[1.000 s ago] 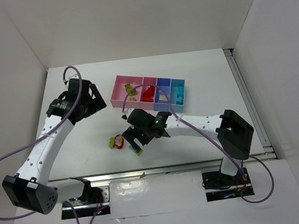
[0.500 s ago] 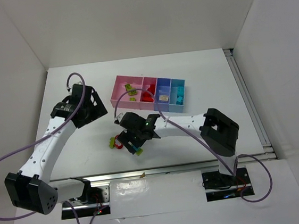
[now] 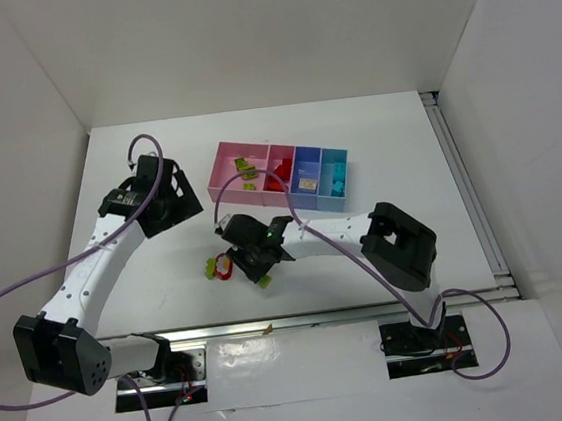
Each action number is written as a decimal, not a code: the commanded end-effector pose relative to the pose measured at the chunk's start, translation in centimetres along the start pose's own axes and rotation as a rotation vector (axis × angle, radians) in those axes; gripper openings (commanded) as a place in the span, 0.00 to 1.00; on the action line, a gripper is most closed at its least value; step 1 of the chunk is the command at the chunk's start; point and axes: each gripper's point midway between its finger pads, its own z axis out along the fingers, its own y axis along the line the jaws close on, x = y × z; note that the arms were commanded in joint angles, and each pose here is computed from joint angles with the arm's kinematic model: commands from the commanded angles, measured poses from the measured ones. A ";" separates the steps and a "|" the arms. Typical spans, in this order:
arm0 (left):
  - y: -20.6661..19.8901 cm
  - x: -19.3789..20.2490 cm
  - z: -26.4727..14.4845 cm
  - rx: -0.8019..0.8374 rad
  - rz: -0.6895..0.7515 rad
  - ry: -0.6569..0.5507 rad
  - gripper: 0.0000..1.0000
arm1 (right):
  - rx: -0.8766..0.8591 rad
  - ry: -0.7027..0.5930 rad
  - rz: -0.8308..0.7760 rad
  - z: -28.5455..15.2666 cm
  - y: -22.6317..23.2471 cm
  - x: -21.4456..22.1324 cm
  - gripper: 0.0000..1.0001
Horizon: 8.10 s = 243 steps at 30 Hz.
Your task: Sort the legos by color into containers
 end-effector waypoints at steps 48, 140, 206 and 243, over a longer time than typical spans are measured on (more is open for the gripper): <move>-17.7 2.8 -11.6 1.507 0.440 0.212 0.86 | -0.899 -0.558 0.267 -25.2 -6.1 -13.1 0.24; -28.0 -0.7 1.3 0.941 0.311 0.199 0.00 | 0.716 -0.485 0.944 -26.1 -34.7 1.0 0.74; 3.7 -4.2 -3.0 0.114 -0.170 -0.070 0.69 | -0.083 -0.105 -0.301 1.2 2.8 -8.0 0.99; 1.0 -1.3 1.1 0.267 -0.024 0.270 0.70 | 0.009 -0.226 -0.203 -1.2 0.7 -8.7 0.63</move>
